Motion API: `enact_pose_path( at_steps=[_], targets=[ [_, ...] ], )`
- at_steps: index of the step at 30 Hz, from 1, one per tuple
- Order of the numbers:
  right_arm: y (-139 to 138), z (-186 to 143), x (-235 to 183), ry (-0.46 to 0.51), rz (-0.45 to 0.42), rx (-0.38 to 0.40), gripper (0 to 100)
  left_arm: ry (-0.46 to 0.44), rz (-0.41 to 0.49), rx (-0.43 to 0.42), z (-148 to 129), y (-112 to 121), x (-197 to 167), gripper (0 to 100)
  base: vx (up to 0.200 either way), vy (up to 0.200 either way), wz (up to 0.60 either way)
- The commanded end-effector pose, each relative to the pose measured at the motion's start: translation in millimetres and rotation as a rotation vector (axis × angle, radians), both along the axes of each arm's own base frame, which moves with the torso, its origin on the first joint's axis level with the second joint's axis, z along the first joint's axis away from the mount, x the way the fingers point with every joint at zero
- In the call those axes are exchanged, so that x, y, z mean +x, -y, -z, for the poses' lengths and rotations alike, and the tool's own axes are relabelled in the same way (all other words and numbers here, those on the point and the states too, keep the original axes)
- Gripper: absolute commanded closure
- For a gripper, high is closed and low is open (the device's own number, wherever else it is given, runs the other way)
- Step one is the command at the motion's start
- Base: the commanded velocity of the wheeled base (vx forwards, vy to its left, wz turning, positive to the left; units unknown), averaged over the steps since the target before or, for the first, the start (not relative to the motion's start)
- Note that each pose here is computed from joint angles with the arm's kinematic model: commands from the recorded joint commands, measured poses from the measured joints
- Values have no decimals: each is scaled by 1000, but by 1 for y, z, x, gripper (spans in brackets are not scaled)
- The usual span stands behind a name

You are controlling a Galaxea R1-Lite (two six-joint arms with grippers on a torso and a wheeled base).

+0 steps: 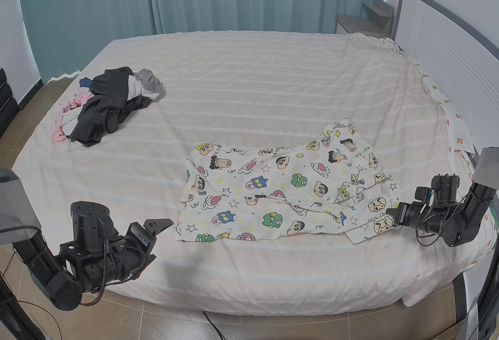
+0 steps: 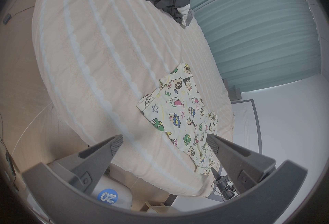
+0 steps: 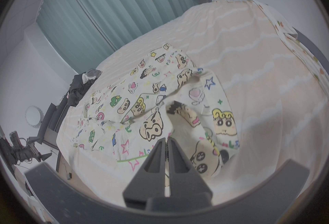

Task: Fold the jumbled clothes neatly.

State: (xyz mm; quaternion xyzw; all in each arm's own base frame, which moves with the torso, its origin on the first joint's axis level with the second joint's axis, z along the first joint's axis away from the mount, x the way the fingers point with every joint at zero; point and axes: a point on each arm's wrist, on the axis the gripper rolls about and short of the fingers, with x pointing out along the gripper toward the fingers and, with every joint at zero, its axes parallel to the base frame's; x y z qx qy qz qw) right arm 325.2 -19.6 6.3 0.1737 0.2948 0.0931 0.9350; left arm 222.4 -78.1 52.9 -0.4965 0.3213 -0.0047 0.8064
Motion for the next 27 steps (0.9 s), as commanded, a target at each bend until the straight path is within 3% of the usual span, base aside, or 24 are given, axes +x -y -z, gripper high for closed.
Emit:
enact_pose_path(
  at_steps=[1,9,22,23,27],
  targets=[
    [-1,0,-5,-21,13,17,100,-3,-1,1,1,0,0,0,0,0,0],
    [6,14,-11,-105,138,98,100,-3,1,1,1,0,0,0,0,0,0],
    [3,21,-10,-144,187,169,100,-3,2,2,1,0,0,0,0,0,0],
    [4,21,-11,-144,194,166,0,-3,1,1,1,0,0,0,0,0,0],
    [13,16,-10,-109,235,150,0,-3,2,2,1,0,0,0,0,0,0]
  ],
)
